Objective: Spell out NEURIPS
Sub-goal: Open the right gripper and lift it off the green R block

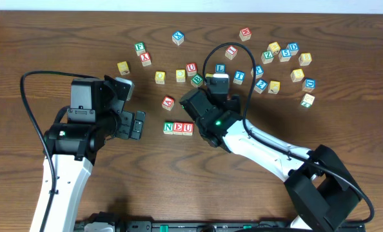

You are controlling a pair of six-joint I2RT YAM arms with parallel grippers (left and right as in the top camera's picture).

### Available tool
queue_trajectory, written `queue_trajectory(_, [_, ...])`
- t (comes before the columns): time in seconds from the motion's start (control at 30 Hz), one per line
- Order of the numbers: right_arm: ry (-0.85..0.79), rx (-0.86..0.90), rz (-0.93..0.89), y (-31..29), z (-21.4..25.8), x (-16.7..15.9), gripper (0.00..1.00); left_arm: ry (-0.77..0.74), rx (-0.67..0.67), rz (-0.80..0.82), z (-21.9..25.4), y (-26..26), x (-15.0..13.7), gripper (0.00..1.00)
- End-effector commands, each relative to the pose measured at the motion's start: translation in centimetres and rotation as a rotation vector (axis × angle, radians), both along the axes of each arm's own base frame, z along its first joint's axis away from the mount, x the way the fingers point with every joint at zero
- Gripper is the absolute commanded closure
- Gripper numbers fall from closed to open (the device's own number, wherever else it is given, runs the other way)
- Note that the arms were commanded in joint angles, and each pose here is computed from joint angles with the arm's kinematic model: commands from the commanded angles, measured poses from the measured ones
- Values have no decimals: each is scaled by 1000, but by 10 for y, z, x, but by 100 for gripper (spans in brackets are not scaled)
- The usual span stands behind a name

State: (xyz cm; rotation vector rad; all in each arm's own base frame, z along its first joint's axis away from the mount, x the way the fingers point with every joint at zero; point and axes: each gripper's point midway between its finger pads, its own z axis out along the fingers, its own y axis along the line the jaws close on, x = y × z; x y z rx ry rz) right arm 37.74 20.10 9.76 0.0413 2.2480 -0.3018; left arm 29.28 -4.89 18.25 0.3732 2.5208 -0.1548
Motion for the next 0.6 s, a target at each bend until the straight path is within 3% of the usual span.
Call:
queue_trajectory(0.0, [-64,-19,-28,-10,34,4,24,-26,9,5,10,3,4,2])
queue_trajectory(0.17, [-39,31,6,-7,46,-4,13,-26,9,5,10,3,4,2])
queue_trajectory(0.37, [131,188,57,-12,37,-4,6,-26,9,5,10,3,4,2])
queue_trajectory(0.57, [299,271,69,-36,32,-3,9,-26,9,5,10,3,4,2])
